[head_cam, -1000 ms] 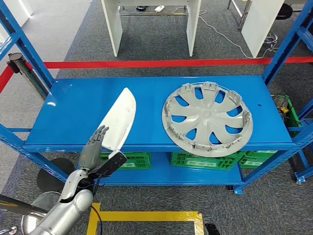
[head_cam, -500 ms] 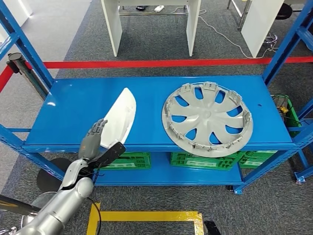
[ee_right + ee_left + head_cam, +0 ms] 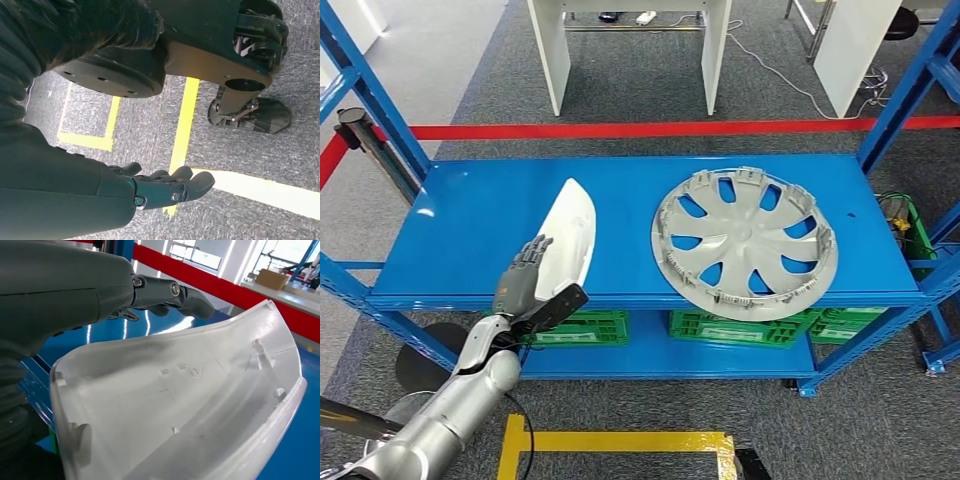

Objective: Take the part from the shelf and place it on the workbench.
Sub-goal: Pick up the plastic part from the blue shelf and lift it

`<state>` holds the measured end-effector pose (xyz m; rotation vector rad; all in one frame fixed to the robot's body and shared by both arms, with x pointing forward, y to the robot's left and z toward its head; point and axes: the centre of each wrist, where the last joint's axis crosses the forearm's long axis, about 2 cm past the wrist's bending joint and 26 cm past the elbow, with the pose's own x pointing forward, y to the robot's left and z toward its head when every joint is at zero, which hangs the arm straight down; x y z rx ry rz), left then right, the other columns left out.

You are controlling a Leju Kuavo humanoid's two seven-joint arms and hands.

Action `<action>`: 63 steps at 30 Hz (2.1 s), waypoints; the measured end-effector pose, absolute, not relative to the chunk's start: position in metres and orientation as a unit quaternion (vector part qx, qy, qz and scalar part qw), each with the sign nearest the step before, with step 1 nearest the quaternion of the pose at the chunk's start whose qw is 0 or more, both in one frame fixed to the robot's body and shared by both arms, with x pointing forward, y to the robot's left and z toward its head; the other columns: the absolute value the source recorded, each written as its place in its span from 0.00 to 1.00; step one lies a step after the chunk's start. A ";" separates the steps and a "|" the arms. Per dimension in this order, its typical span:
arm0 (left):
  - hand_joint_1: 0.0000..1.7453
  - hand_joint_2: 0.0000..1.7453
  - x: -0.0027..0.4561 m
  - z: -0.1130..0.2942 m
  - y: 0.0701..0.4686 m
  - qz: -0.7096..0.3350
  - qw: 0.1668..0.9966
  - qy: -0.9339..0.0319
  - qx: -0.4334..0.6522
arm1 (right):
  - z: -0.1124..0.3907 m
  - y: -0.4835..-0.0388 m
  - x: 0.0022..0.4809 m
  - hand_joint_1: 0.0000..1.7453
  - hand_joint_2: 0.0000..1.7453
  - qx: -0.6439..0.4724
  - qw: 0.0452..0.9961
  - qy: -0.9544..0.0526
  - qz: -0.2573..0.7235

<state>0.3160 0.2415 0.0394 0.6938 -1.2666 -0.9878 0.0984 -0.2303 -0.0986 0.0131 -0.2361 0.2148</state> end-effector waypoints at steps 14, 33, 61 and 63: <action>0.00 1.00 0.318 0.036 0.234 -0.440 0.650 -0.549 0.287 | -0.098 -0.230 0.101 0.00 1.00 0.005 0.987 -0.115 0.112; 0.77 1.00 0.317 0.032 0.223 -0.453 0.661 -0.544 0.248 | -0.097 -0.230 0.105 0.00 1.00 0.004 0.986 -0.117 0.121; 1.00 1.00 0.329 0.041 0.224 -0.403 0.643 -0.598 0.260 | -0.097 -0.230 0.107 0.00 1.00 0.001 0.984 -0.123 0.127; 1.00 1.00 0.328 0.041 0.225 -0.397 0.636 -0.608 0.260 | -0.097 -0.230 0.107 0.00 1.00 0.000 0.984 -0.123 0.127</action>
